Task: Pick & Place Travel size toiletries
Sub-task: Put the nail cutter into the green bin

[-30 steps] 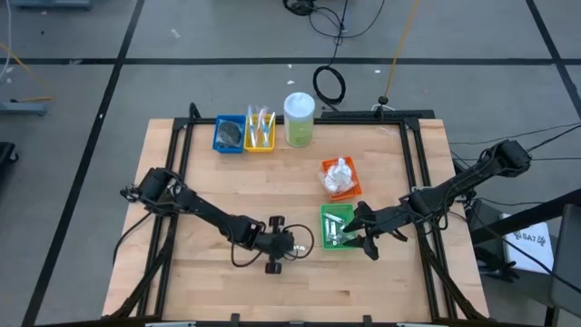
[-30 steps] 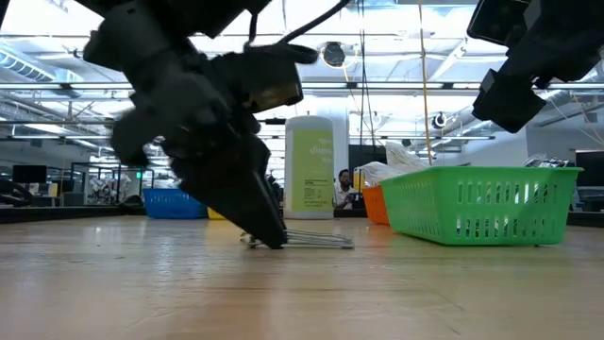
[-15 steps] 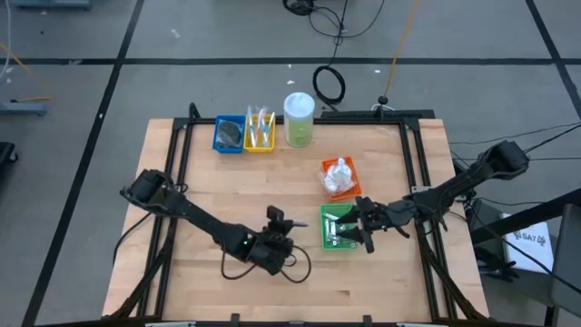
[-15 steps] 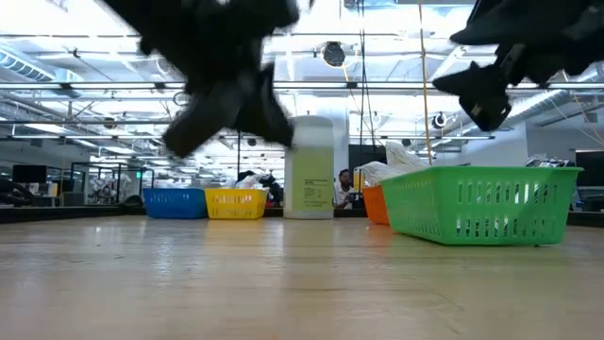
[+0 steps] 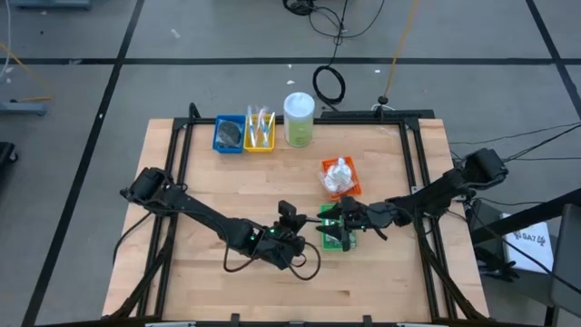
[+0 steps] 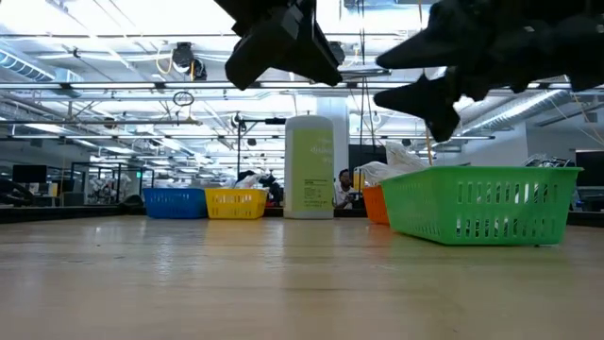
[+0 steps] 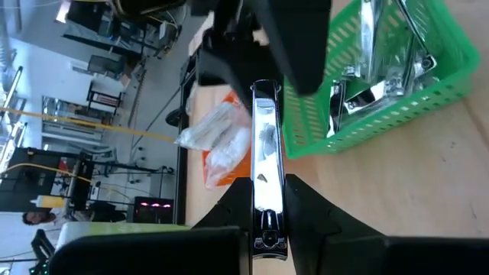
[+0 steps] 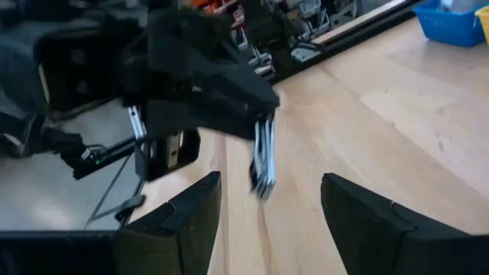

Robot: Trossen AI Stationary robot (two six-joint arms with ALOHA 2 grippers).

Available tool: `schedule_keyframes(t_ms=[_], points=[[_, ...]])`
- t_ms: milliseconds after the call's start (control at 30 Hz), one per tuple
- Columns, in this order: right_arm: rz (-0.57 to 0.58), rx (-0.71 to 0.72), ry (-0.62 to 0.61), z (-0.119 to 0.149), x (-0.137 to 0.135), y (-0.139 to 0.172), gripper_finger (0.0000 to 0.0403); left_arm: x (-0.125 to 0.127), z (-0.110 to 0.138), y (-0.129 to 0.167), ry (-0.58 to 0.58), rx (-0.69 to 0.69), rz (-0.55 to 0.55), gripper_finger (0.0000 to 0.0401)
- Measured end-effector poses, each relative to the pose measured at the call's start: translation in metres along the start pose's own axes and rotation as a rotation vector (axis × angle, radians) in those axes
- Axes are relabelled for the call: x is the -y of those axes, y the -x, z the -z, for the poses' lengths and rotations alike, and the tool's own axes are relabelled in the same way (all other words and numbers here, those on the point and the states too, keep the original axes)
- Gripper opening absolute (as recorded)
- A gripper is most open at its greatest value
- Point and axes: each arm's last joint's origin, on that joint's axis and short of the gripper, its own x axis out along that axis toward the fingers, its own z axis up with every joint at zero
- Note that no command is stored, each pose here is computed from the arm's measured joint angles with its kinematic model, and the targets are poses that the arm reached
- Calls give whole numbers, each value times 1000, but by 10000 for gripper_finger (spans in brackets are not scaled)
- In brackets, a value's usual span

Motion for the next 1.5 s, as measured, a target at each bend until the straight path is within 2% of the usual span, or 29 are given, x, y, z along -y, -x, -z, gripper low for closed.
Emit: schedule_keyframes(t_ms=[167,433,600,900,1033,1167,1267,1367,1500], points=[[-50,30,-18,-4,1,-10,212,1,-1,2,12,4,5,35],[-63,40,-32,-6,3,-14,205,1,-1,2,19,6,2,35],[-65,42,-30,-6,3,-14,160,1,-1,2,26,5,2,35],[-63,42,8,-6,3,-14,25,0,0,1,51,2,0,42],[-61,39,22,-6,4,-14,20,1,-1,2,120,13,22,44],[-72,39,45,-6,3,-14,20,0,-9,8,300,42,35,49],[-74,36,63,-6,3,-14,19,-7,-24,17,430,94,92,78],[-34,35,71,-6,7,-14,19,-16,-35,25,535,127,193,128],[-35,-7,94,-13,3,-6,19,-25,-45,36,545,164,413,206]])
